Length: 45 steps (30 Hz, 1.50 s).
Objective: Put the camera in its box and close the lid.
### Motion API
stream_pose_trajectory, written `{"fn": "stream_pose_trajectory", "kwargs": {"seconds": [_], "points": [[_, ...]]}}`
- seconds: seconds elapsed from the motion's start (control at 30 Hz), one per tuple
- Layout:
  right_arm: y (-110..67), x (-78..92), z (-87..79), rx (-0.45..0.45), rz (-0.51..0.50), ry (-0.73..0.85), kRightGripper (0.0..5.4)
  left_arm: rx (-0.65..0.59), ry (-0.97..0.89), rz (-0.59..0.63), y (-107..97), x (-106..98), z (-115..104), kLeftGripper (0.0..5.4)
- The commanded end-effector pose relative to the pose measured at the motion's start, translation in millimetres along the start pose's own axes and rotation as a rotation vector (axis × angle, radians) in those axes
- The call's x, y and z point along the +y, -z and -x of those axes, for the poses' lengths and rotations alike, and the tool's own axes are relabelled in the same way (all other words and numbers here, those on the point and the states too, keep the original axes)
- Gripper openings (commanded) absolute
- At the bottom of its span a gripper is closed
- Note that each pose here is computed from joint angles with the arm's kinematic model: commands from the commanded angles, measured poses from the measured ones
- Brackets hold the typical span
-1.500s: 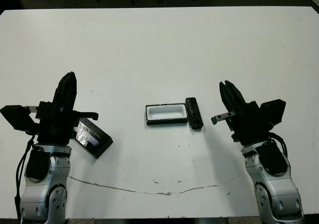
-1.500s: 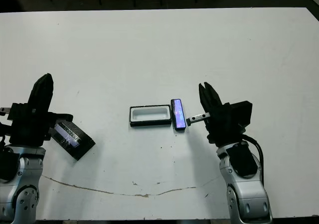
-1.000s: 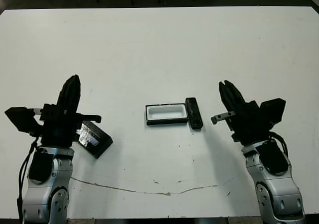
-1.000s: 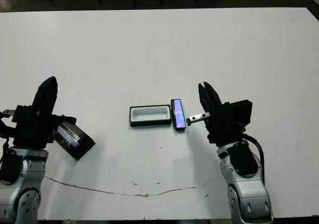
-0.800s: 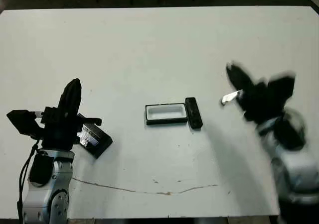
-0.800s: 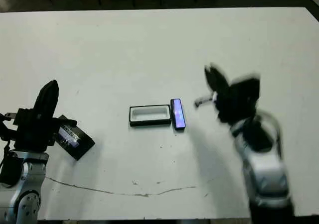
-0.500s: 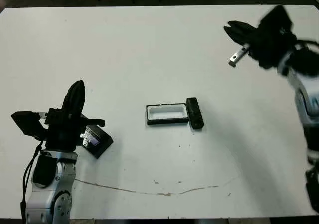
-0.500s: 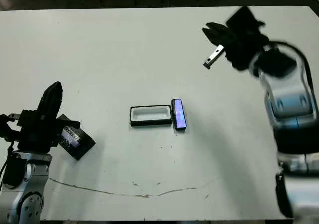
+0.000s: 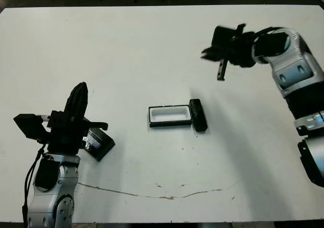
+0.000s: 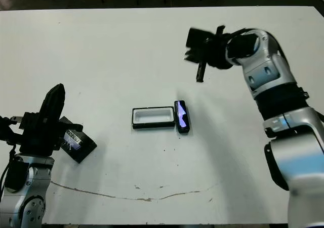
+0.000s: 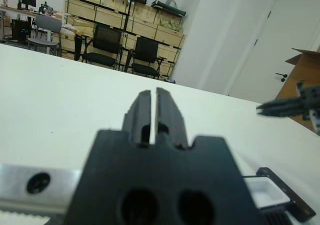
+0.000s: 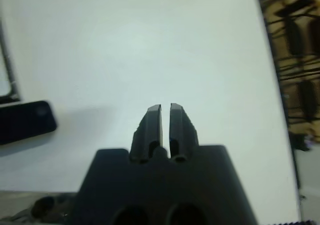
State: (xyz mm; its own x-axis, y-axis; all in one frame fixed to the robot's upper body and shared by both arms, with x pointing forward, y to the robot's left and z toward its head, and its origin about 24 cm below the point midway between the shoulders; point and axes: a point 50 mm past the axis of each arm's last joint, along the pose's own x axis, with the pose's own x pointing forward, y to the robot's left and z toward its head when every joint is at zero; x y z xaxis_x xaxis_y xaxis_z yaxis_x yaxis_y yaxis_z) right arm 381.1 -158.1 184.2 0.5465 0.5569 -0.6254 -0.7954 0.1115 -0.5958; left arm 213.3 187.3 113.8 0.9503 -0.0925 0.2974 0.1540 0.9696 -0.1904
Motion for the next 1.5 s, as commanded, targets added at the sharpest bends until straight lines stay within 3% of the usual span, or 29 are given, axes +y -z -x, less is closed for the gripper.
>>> {"fn": "stream_pose_trajectory", "kwargs": {"seconds": [0.03, 0.27, 0.73, 0.97, 1.5], "points": [[4.3, 8.3, -10.3, 0.005, -0.045, -0.072, 0.00, 0.034, -0.019, -0.006, 4, 4, 5, 0.01], [11.0, 23.2, -20.0, 0.072, -0.012, -0.124, 0.00, 0.032, -0.016, -0.009, 5, 4, 5, 0.01], [14.0, 39.0, -31.3, 0.113, -0.015, -0.187, 0.00, 0.040, -0.016, 0.002, 5, 3, 6, 0.01], [18.8, 46.1, -34.3, 0.102, -0.073, -0.216, 0.00, 0.043, -0.015, -0.006, 6, 3, 6, 0.01], [26.7, 58.3, -32.0, 0.078, -0.093, -0.253, 0.00, 0.045, -0.016, -0.016, 6, 2, 7, 0.01]]}}
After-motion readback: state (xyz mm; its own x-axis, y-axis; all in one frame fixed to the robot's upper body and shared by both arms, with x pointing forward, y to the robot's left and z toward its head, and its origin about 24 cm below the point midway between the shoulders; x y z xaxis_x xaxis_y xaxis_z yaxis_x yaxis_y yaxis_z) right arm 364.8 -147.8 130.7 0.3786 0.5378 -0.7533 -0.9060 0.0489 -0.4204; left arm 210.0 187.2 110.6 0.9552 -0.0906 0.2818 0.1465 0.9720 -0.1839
